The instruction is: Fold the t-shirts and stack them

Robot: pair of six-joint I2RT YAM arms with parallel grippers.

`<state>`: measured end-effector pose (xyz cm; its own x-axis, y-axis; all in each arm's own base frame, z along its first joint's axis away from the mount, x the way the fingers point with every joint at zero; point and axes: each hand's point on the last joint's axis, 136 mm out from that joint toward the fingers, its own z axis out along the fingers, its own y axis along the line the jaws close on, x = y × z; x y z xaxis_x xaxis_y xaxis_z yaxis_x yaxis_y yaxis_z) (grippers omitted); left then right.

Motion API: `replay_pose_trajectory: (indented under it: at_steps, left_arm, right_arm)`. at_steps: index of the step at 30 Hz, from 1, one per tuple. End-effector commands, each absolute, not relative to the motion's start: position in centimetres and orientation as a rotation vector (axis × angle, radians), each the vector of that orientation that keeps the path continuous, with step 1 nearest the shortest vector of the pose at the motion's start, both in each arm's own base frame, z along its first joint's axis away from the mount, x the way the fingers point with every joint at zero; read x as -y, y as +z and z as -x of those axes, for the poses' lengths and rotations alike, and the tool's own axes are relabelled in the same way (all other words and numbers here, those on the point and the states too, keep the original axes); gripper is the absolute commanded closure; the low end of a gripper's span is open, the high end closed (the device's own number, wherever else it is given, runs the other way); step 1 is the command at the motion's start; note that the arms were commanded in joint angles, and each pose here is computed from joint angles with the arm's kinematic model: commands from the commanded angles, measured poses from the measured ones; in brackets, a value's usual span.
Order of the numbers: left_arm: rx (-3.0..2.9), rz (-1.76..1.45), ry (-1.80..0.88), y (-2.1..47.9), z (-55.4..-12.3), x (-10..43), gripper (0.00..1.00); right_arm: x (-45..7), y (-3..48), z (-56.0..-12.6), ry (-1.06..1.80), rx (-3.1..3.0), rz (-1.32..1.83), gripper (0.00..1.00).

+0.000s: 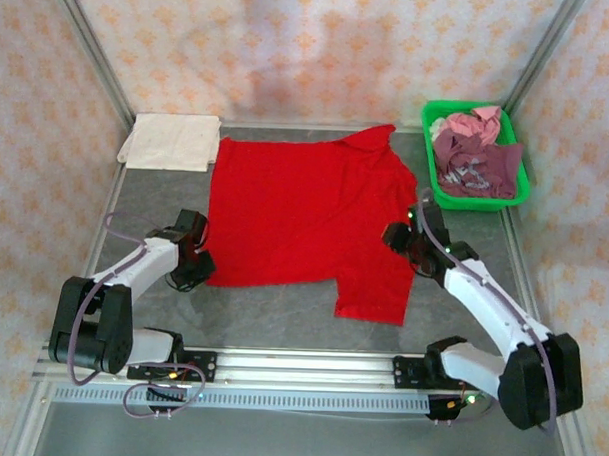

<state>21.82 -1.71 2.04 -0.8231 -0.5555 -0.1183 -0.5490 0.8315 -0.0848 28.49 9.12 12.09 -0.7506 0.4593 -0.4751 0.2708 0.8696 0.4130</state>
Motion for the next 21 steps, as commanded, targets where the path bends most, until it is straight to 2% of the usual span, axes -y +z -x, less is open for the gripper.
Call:
replay_pose_trajectory:
  at_steps: [1, 6, 9, 14, 21]
  left_arm:
    - [-2.830, 0.846, -0.063, 2.9, -22.9, 1.5, 1.00]
    - [-2.795, 0.851, -0.095, 3.1, -23.3, 1.7, 1.00]
    - [-2.803, 0.845, -0.118, 2.8, -23.4, 2.0, 1.00]
    - [-2.800, 0.838, -0.136, 2.7, -23.3, 2.2, 1.00]
    - [-2.779, 0.836, -0.140, 3.4, -22.9, 2.1, 1.00]
  right_arm:
    - [-7.4, 8.0, -21.2, 0.283, -2.677, -0.743, 0.58]
    - [-5.5, 5.6, -14.2, 0.139, -2.792, -0.957, 0.56]
    - [-5.1, 4.3, -12.3, 0.150, -2.790, -1.060, 0.50]
    - [-6.8, 2.8, -13.6, 0.292, -2.764, -1.103, 0.43]
    - [-9.1, 1.6, -14.7, 0.441, -2.767, -1.133, 0.49]
